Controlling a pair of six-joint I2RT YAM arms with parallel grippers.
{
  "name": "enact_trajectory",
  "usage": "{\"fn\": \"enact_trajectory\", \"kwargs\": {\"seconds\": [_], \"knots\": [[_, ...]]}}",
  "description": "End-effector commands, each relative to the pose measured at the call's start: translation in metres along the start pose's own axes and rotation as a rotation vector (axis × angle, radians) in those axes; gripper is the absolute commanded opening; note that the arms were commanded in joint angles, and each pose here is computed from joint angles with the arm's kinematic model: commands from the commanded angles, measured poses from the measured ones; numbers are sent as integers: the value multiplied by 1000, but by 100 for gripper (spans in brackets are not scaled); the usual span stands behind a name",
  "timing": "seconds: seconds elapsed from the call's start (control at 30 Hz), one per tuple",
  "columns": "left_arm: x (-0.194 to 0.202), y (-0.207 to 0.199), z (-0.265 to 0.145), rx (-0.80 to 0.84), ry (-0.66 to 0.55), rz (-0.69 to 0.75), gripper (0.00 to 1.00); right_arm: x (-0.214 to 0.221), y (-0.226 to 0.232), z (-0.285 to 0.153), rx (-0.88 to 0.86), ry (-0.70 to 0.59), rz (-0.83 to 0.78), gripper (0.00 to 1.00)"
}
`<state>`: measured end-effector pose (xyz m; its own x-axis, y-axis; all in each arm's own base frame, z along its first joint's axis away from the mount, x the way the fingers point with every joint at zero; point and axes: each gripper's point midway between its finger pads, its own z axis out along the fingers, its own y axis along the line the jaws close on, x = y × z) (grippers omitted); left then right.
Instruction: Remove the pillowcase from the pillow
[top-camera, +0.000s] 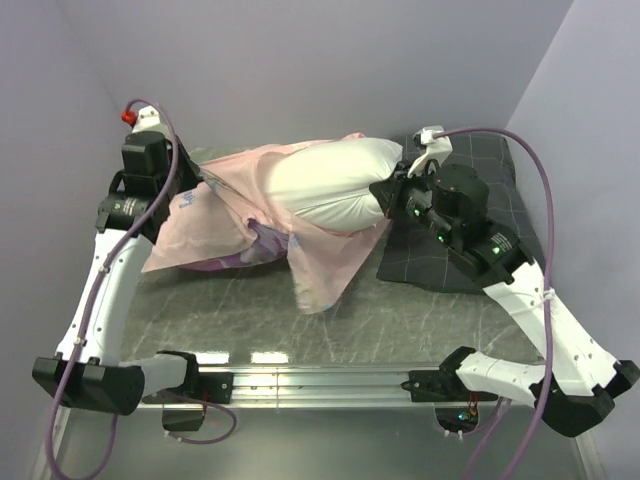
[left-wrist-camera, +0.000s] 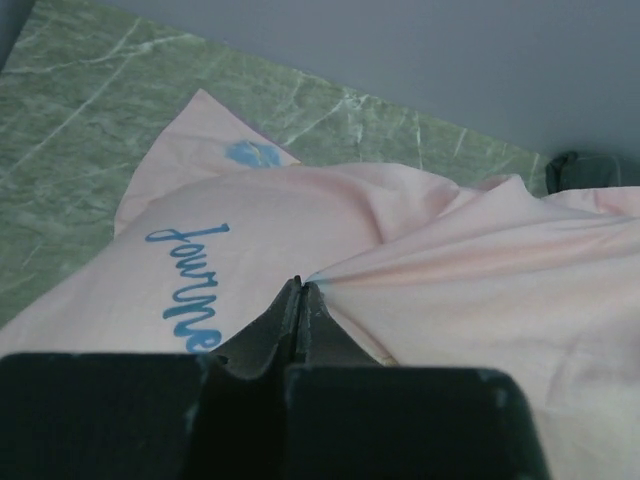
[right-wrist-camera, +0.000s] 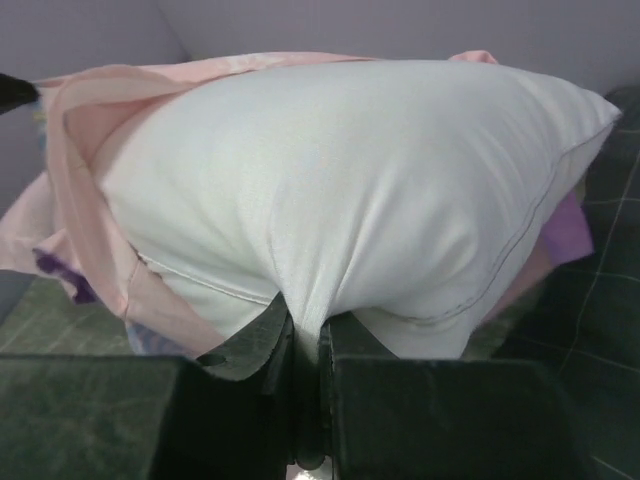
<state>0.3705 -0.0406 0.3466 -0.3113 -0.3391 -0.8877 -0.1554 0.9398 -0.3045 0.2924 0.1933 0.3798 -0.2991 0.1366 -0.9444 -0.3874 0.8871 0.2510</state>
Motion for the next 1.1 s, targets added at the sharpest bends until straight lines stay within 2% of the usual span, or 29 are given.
{"fn": "enact_trajectory", "kwargs": {"seconds": [0.0,0.1,0.2,0.23,0.3,0.43,0.53,0.67,0.7,0.77,0.9,1.07], "knots": [[-44,22,11,-44,-78,-3,0,-27,-9,-28,35,-57,13,0],[-51,-5,23,56,-32,-2,0,-25,28,-33,-144,-24,27,0],[-39,-25,34,107,5,13,9,-26,59,-42,-272,-27,24,0],[-33,-32,36,134,22,22,15,-28,63,-43,-285,-34,22,0],[-6,-48,44,177,93,48,21,-29,61,-35,-260,-33,29,0],[33,-79,35,283,159,111,55,-13,59,-11,-226,14,44,0],[39,-96,8,343,151,130,66,9,53,16,-171,67,63,0],[40,-93,-42,390,110,107,72,19,48,28,-132,77,75,0],[58,-84,-43,364,143,112,72,23,47,29,-127,83,75,0],[66,-74,-63,367,146,93,72,22,46,30,-121,78,77,0],[105,-47,-76,325,195,68,72,24,44,33,-108,81,74,0],[137,-39,-91,352,258,27,72,26,40,34,-90,86,69,0]]}}
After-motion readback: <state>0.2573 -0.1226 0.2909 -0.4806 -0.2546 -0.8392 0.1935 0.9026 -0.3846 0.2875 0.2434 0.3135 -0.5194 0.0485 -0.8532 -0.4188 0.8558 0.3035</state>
